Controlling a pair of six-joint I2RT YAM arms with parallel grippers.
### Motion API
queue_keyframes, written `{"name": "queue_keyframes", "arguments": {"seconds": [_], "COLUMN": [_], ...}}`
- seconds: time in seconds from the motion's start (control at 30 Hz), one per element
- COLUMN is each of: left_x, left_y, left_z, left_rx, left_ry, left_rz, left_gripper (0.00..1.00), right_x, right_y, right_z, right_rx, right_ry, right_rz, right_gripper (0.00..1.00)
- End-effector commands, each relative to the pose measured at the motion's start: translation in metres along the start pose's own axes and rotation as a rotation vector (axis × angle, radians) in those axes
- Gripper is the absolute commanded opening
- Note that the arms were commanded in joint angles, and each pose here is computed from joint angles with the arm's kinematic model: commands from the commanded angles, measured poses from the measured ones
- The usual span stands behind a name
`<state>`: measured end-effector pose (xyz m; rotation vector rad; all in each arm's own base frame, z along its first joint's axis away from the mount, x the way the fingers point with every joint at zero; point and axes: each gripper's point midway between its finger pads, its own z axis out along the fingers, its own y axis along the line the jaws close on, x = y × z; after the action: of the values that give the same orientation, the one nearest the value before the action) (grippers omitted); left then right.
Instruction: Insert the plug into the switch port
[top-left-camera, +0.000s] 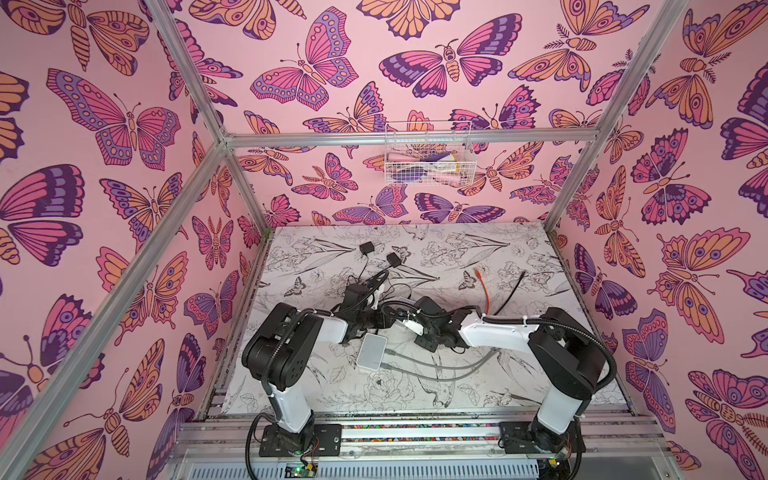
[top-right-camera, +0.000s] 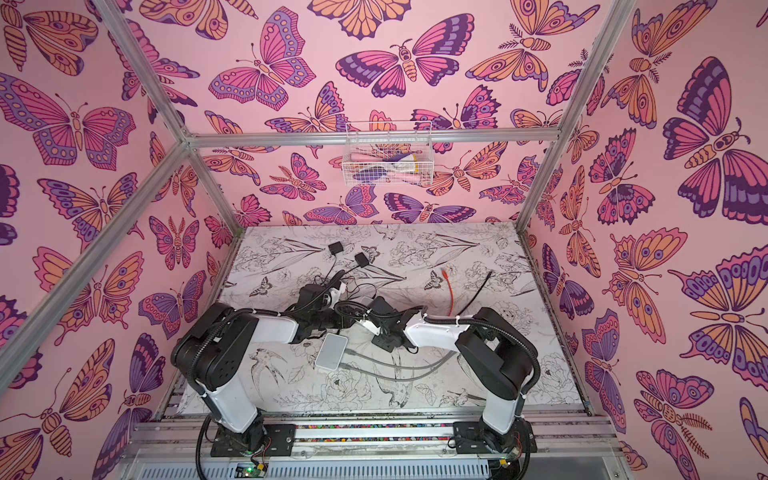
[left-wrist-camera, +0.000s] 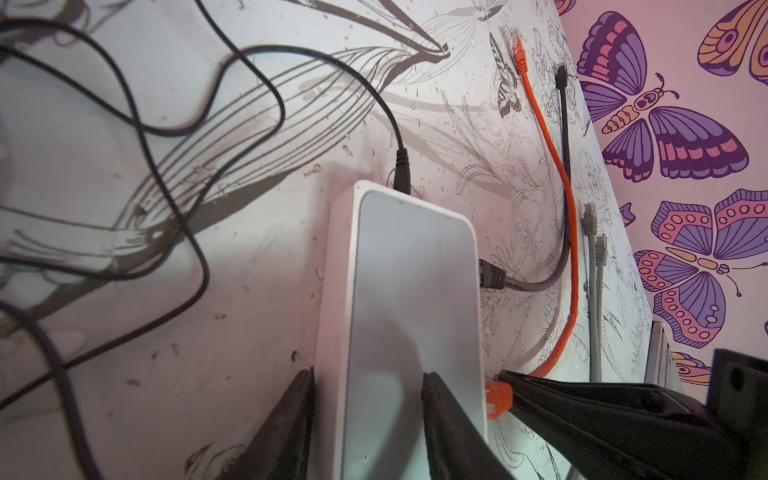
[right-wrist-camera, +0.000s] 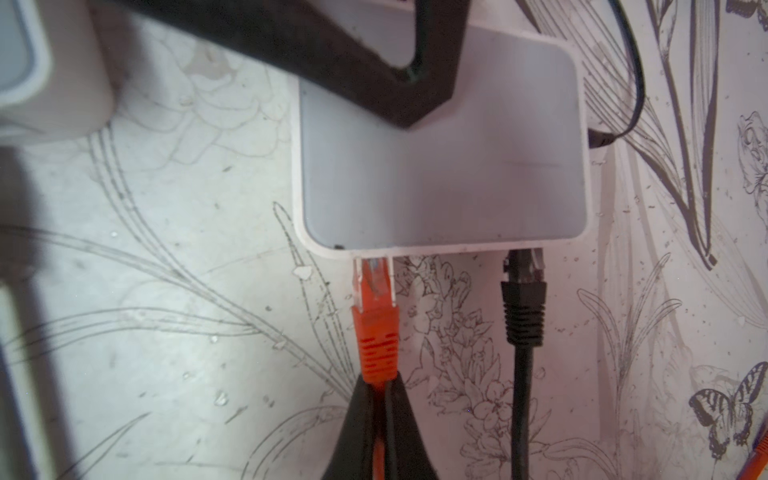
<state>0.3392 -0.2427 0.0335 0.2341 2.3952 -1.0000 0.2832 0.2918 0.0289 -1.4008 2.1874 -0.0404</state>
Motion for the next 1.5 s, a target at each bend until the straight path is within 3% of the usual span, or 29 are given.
{"name": "queue_keyframes", "arguments": {"seconds": [0.0, 0.57, 1.47], "left_x": [0.026, 0.023, 0.035], "left_y": [-0.010, -0.021, -0.015], "left_z": [-0.002, -0.011, -0.003], "left_rx": [0.031, 0.051, 0.033], "left_ry": [0.078, 0.062, 0.087], "left_rz": [-0.018, -0.006, -0.020], "left_gripper": [0.45, 0.45, 0.45], "right_x": [-0.035, -0.019, -0.047], "right_y": [0.003, 0.002, 0.007], "right_z": [-0.017, -0.024, -0.030], "right_rx": [-0.021, 0.002, -0.069], "right_ry": [-0.147, -0.146, -0.283], "right_rz": [0.032, 0.073, 0.197], "right_gripper": [0.00, 0.00, 0.00]}}
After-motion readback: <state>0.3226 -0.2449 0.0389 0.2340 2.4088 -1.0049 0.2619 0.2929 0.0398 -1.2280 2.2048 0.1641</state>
